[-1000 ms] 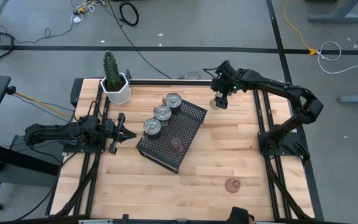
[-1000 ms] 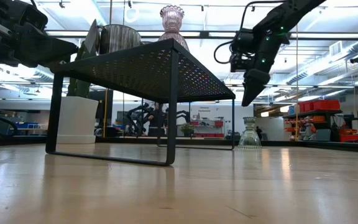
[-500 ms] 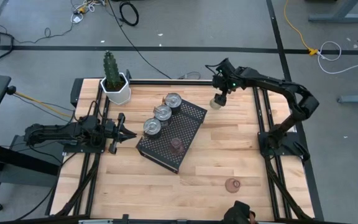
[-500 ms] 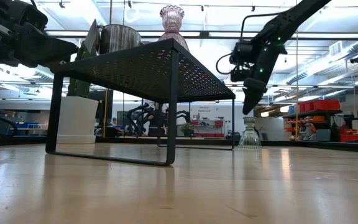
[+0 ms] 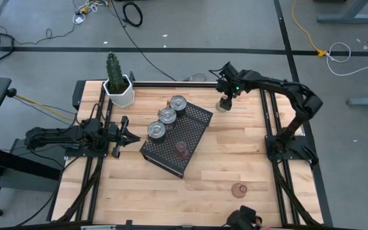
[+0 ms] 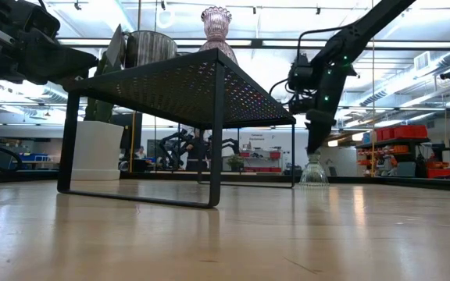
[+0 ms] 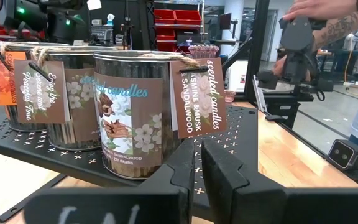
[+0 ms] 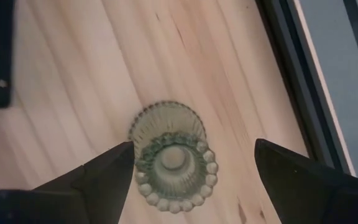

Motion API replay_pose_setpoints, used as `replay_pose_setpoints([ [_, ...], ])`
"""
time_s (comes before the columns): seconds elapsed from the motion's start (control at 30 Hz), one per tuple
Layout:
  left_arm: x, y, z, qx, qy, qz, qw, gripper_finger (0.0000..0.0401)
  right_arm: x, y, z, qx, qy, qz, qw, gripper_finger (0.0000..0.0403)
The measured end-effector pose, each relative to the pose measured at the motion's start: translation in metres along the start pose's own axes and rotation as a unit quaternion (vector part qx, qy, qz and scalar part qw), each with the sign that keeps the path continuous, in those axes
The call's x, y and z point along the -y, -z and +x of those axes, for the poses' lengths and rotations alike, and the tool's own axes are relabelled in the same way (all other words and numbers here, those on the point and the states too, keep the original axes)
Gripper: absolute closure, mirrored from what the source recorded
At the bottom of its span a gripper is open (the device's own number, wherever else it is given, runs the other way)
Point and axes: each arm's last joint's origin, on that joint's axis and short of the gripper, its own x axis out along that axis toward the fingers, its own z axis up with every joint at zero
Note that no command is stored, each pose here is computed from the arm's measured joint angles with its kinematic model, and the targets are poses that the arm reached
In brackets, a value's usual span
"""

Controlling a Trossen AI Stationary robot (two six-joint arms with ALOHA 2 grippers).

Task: Pick & Place candle stick holders
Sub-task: Put the green candle holder on the shelf

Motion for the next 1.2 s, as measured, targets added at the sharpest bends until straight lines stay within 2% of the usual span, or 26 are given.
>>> replay_pose_setpoints([
  [0.27, 0.0000, 0.0000, 0.0000, 0.000, 0.000, 0.000, 1.000, 0.0367, 0.0010, 0.0006, 0.0029, -0.012, 0.015, -0.001, 1.000, 0.0072],
  [0.87, 0.0000, 0.0000, 0.0000, 0.000, 0.000, 0.000, 1.000, 0.0367, -0.0007, 0.0016, 0.0029, -0.013, -0.003, 0.000, 1.000, 0.0073],
  [1.0, 0.0000, -0.0001, 0.0000, 0.000, 0.000, 0.000, 1.000, 0.0367, -0.0010, 0.0015, 0.0029, -0.011, -0.009, 0.000, 1.000, 0.0090],
  [1.2, 0.0000, 0.0000, 0.0000, 0.000, 0.000, 0.000, 1.000, 0.0367, -0.0010, 0.0015, 0.0029, -0.011, -0.008, 0.000, 1.000, 0.0135],
])
